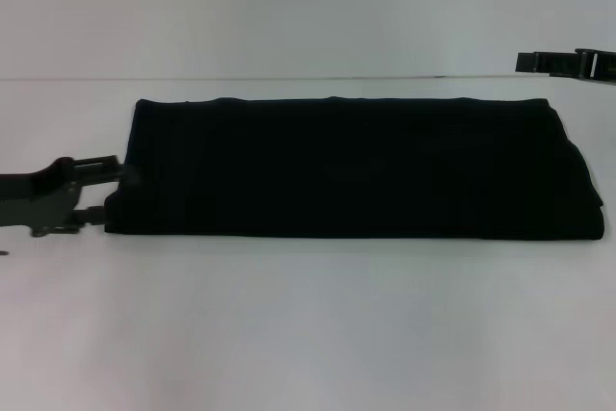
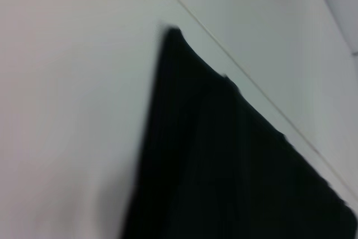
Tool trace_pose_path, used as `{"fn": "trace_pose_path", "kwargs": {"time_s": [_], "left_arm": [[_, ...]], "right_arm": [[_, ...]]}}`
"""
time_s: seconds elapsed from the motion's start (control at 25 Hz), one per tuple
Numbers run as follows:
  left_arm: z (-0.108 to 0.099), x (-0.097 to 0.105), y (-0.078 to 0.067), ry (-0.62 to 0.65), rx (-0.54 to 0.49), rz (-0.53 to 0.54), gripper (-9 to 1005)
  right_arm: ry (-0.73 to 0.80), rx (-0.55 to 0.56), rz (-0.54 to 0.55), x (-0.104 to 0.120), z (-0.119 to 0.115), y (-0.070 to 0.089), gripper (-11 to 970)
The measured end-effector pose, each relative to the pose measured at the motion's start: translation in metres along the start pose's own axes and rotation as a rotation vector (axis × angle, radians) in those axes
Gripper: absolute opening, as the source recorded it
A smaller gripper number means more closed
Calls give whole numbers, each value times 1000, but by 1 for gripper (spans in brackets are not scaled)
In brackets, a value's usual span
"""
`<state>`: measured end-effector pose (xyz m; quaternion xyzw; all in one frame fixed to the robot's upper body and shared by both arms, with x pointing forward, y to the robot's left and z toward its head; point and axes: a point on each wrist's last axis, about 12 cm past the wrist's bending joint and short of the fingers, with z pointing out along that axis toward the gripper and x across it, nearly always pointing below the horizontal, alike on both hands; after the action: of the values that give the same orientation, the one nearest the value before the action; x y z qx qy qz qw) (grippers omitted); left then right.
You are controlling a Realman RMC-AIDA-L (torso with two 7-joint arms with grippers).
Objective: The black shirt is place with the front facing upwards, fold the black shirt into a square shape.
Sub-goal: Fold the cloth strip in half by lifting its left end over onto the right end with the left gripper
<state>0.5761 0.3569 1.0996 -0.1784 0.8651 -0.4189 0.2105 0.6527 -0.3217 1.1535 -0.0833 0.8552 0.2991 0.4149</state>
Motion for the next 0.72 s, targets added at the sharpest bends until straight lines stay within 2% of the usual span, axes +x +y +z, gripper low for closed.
{"fn": "trace_pose_path", "kwargs": {"time_s": [0.04, 0.24, 0.72], "left_arm": [[0, 0, 0, 0, 0, 0, 876], [8, 4, 3, 18, 70, -161, 875], [17, 12, 13, 27, 28, -300, 876]], "right_arm": [[0, 0, -2, -1, 0, 0, 755], [0, -1, -15, -4, 1, 2, 755], [-4, -11, -44, -11, 1, 6, 754]]}}
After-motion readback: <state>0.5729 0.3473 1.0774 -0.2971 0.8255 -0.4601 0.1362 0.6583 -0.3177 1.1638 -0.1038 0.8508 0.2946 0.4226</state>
